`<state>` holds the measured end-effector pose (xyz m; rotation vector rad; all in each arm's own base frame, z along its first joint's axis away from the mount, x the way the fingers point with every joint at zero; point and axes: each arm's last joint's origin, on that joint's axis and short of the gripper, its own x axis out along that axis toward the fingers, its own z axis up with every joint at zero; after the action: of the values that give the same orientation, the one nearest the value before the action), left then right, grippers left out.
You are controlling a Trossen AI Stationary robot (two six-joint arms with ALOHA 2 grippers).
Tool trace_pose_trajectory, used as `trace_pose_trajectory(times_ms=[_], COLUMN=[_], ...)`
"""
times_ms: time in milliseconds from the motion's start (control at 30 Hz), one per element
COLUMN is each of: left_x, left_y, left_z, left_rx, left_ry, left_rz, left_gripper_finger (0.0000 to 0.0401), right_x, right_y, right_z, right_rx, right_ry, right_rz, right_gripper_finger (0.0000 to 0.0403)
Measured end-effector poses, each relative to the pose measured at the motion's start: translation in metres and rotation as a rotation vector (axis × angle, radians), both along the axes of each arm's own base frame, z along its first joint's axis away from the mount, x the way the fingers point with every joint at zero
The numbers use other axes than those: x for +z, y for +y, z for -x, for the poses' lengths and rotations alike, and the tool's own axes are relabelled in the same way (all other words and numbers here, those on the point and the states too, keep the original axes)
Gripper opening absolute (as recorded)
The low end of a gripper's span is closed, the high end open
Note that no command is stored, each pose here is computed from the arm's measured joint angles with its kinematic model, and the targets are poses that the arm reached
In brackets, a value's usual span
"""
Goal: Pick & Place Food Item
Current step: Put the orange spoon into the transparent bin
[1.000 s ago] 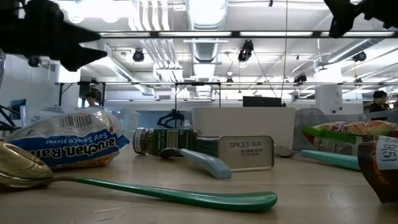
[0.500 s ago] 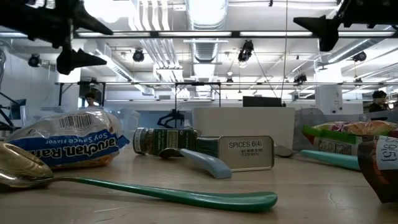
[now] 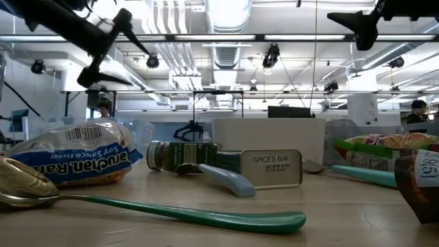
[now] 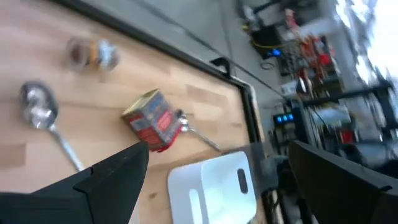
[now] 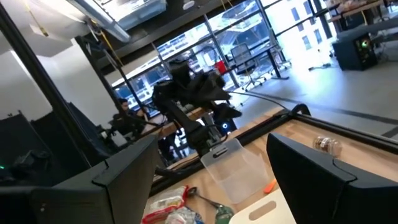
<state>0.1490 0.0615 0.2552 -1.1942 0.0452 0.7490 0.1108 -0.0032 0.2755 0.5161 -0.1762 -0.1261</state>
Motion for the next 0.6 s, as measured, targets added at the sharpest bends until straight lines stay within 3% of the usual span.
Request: trace_pose_trajectory(times_ms=[200, 267, 433, 600], left_x=[-0.02, -0.024, -0.028, -0.026], left_y=[0.013, 0.017, 0.029, 0.04], left_z=[-0.011, -0.014, -0.022, -0.025], left_rx=[0.043, 0.014, -0.063, -0.034], left_ry=[-0.003, -0.004, -0.04, -0.096], left_rz=[0.315, 0.372, 0.416, 0.388], left_gripper_finger=[0.039, 0.039, 0.039, 0.039], right_x=[0.005, 0.005, 0.005, 0.004], right_y=[0.0, 0.0, 0.0, 0.0], right_z=[0.001, 0.001, 0.001, 0.001], right_rx=[0.002, 0.002, 0.003, 0.004], right_ry=[-0.011, -0.011, -0.009, -0.009], right_rz=[-0.009, -0.009, -0.009, -0.008], right_gripper_finger=[0.0301, 0.0301, 0.0301, 0.0301])
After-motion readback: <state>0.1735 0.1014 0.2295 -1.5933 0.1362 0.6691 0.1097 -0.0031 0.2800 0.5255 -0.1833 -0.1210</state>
